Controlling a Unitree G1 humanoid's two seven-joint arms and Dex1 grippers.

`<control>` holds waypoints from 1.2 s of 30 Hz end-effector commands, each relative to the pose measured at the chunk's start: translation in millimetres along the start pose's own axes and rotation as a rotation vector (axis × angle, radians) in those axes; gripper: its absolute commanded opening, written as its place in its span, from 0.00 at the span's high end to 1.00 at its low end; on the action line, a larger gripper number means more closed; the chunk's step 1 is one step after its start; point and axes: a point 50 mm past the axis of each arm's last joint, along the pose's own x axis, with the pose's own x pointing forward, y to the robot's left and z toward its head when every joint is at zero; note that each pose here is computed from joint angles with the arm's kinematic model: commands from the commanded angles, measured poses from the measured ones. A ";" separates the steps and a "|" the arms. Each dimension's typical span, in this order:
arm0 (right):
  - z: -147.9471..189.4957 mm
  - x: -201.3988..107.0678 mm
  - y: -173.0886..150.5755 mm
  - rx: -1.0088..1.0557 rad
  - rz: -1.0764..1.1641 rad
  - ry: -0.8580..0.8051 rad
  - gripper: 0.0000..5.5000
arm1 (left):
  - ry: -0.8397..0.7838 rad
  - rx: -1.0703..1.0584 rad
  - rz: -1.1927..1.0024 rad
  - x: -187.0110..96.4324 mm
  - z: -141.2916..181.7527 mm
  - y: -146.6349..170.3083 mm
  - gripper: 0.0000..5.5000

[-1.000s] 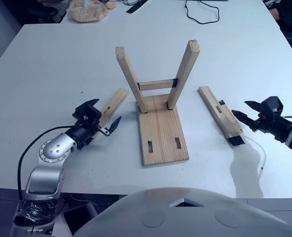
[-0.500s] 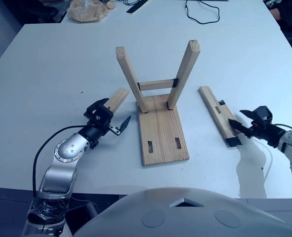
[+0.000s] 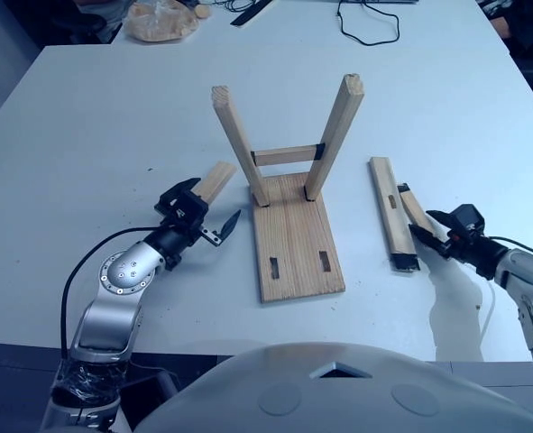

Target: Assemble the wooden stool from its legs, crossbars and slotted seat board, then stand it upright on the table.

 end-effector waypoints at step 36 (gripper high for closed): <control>204.5 -40.2 64.5 0.222 1.187 -0.583 0.76 | -0.472 -0.444 -0.808 -23.9 176.6 5.1 0.21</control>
